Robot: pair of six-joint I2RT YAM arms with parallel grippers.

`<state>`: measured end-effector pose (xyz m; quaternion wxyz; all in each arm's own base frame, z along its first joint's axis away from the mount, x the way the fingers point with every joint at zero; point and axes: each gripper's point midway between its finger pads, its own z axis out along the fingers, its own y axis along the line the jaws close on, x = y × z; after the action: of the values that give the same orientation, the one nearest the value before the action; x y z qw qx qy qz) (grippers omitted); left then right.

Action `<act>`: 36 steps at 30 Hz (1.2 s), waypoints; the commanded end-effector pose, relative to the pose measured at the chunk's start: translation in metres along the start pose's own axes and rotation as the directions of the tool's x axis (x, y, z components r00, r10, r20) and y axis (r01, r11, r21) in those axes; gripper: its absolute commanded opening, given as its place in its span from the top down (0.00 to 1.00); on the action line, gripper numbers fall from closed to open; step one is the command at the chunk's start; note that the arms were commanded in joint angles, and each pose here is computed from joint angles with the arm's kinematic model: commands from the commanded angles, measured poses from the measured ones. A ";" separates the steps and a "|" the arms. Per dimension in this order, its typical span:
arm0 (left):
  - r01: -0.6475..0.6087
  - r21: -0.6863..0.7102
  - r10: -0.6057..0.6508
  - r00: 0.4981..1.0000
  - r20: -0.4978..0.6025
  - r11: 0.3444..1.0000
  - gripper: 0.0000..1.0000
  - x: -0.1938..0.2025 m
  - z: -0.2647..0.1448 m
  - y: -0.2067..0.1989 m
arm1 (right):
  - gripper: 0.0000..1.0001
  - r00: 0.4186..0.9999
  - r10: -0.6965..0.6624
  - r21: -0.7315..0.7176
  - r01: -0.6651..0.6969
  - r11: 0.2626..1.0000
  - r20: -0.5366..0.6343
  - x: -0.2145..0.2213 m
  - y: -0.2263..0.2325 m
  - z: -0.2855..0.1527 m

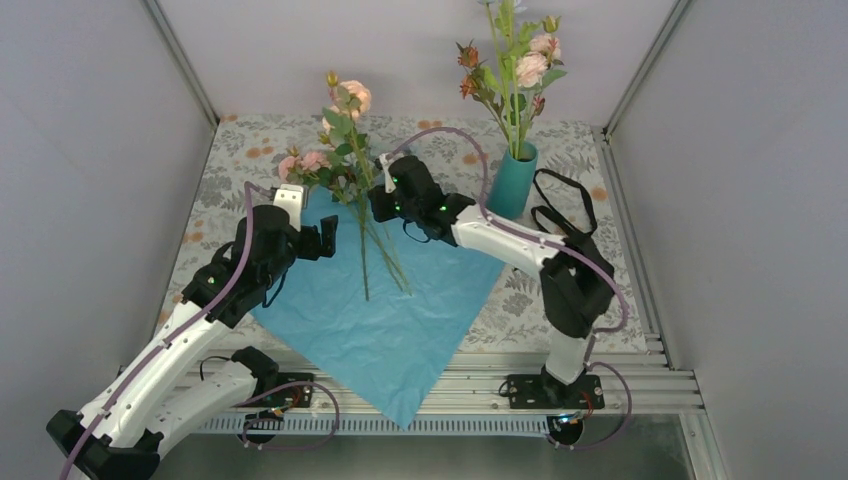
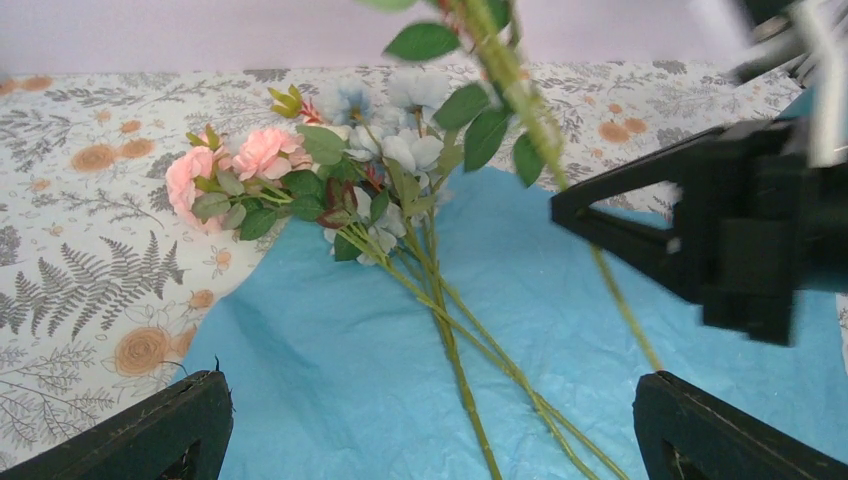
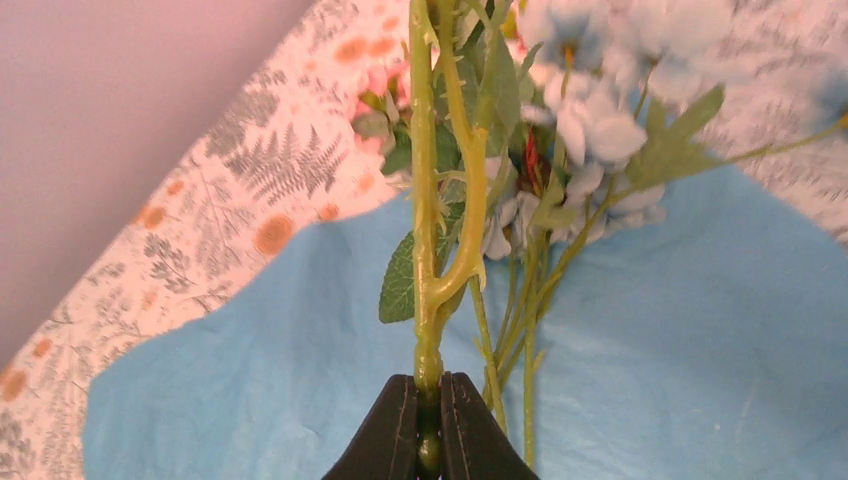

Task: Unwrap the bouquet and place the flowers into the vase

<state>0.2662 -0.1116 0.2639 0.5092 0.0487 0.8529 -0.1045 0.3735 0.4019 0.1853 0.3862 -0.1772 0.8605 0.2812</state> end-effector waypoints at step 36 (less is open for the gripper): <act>-0.006 -0.045 0.005 0.999 -0.031 0.999 0.00 0.007 0.009 0.005 | 0.96 0.420 -0.529 0.557 0.063 0.828 0.738 -0.251 -0.152 -0.333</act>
<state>0.2702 -0.1105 0.2559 0.4995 0.0469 0.8603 -0.0908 0.4211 0.1148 0.4713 0.8011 -0.0713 0.5894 0.0759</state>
